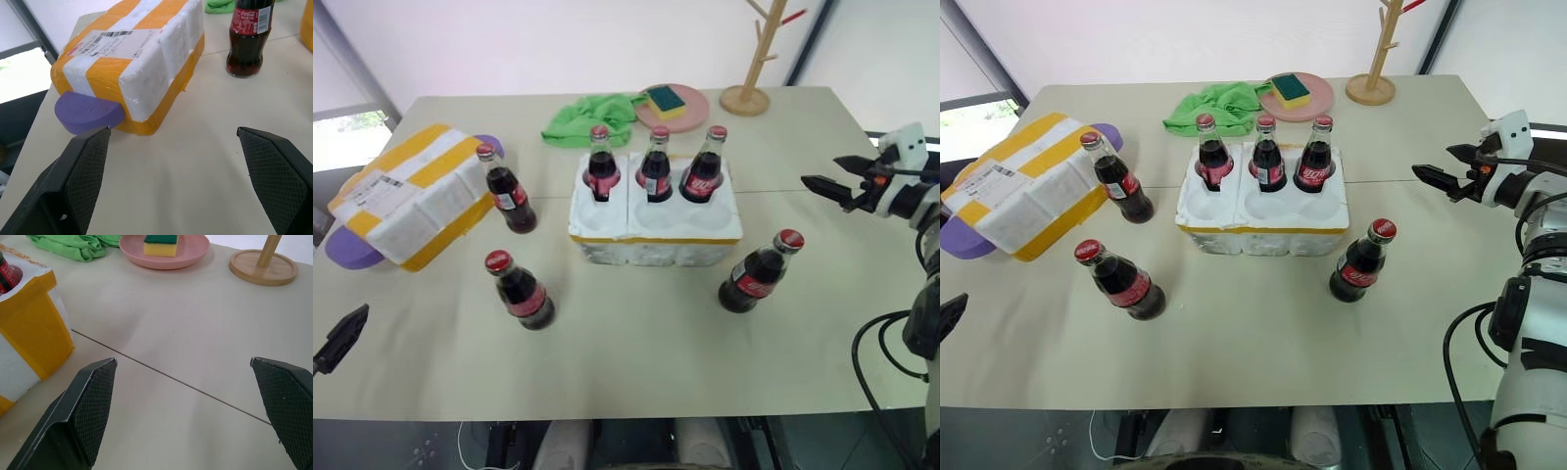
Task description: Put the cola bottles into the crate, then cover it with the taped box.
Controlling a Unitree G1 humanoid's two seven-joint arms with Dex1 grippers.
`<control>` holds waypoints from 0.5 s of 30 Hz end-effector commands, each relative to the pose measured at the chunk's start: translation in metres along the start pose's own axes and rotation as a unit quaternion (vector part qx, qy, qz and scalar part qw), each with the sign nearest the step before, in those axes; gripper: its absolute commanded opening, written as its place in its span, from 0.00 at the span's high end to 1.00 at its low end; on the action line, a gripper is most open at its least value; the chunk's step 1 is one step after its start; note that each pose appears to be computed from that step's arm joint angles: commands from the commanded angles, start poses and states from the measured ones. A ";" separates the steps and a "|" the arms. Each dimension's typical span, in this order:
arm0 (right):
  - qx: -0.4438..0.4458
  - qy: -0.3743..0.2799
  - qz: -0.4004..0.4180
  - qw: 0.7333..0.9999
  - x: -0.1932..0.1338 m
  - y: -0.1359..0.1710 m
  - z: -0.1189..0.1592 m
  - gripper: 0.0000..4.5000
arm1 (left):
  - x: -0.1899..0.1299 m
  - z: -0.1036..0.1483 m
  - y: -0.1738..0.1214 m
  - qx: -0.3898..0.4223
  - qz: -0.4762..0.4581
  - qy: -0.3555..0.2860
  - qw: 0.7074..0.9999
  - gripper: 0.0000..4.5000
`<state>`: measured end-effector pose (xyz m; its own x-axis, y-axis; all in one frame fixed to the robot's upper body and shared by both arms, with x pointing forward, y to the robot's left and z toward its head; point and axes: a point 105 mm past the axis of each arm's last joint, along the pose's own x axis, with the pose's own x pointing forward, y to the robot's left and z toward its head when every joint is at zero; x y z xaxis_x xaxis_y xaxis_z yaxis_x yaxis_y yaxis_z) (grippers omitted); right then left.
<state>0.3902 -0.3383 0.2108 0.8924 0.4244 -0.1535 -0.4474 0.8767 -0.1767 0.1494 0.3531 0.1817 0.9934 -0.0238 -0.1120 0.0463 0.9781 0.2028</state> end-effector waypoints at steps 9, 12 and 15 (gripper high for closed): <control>0.010 -0.026 -0.008 1.000 -0.010 -0.007 0.012 0.00 | 0.001 0.004 0.002 -0.005 -0.001 0.005 1.000 0.04; 0.010 -0.024 -0.005 1.000 -0.010 -0.007 0.012 0.00 | 0.002 0.005 0.003 -0.002 0.001 0.004 1.000 0.04; 0.006 -0.023 -0.010 1.000 -0.010 -0.008 0.012 0.00 | 0.003 0.005 0.003 -0.001 -0.001 0.004 1.000 0.04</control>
<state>0.3887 -0.3383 0.2096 0.8867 0.4368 -0.1512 -0.4564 0.8793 -0.1360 0.1532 0.3546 0.1805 0.9906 -0.0263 -0.1340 0.0502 0.9827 0.1782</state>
